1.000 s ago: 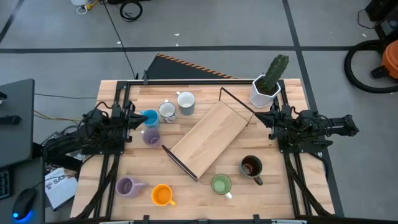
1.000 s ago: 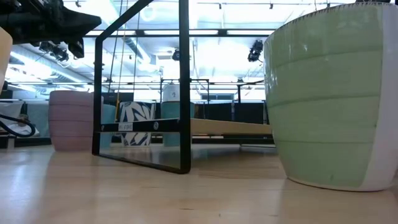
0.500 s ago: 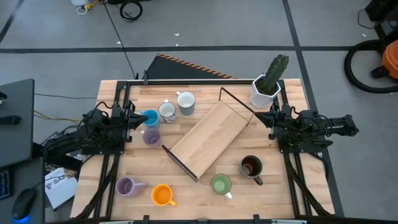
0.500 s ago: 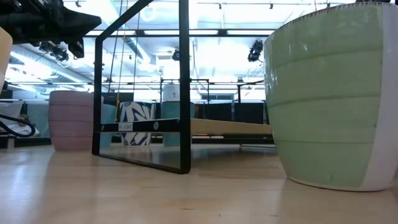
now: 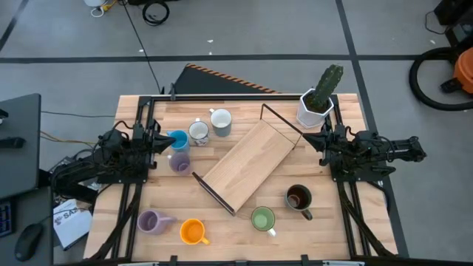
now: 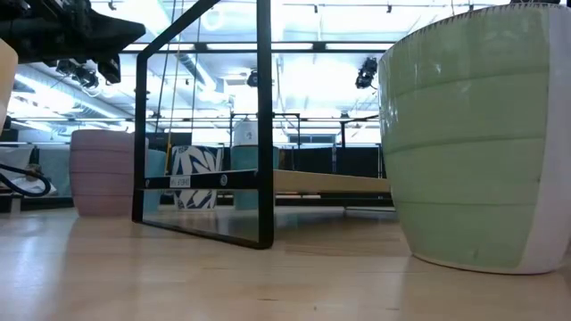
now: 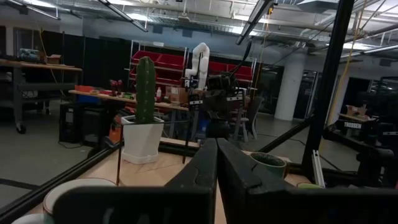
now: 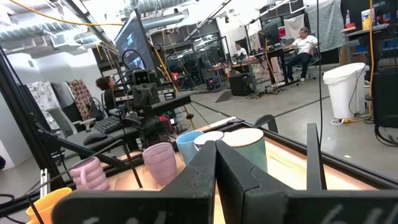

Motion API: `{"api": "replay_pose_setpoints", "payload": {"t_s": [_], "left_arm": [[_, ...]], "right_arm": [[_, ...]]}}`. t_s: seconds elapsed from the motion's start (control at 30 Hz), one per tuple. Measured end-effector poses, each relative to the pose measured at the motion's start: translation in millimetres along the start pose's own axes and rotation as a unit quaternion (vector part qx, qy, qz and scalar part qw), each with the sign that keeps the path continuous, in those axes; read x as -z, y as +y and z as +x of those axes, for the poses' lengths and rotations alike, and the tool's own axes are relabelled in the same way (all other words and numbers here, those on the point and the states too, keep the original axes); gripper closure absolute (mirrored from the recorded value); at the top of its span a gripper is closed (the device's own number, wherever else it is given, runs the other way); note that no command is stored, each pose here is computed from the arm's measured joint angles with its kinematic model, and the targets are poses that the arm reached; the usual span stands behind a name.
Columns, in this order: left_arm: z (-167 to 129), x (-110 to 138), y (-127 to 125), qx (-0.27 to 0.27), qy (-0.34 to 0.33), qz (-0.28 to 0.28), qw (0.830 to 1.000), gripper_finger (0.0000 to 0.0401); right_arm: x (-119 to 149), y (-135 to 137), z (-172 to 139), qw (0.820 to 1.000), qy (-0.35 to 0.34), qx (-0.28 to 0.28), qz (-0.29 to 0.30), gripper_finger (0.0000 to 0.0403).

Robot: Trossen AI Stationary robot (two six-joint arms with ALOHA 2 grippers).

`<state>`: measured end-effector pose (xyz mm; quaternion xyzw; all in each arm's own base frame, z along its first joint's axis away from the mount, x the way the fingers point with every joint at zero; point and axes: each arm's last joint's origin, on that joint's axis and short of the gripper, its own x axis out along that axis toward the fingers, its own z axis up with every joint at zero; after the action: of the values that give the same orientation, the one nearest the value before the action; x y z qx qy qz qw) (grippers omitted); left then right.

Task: Place coffee mugs

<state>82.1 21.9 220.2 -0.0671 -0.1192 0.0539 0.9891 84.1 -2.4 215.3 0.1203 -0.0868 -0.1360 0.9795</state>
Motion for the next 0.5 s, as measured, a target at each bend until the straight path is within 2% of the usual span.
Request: {"api": "replay_pose_setpoints", "payload": {"t_s": [0.43,0.5], "left_arm": [[0.0,-1.4,-0.3,0.001,-0.007,-0.001,1.0,0.0388],[-0.1,-3.3,-0.7,0.004,-0.016,-0.034,0.999,0.0388]], "right_arm": [[-0.2,0.0,0.0,1.0,-0.001,0.0,0.0,0.0389],[-1.2,0.3,0.0,1.0,-0.006,-0.001,0.003,0.0389]]}}
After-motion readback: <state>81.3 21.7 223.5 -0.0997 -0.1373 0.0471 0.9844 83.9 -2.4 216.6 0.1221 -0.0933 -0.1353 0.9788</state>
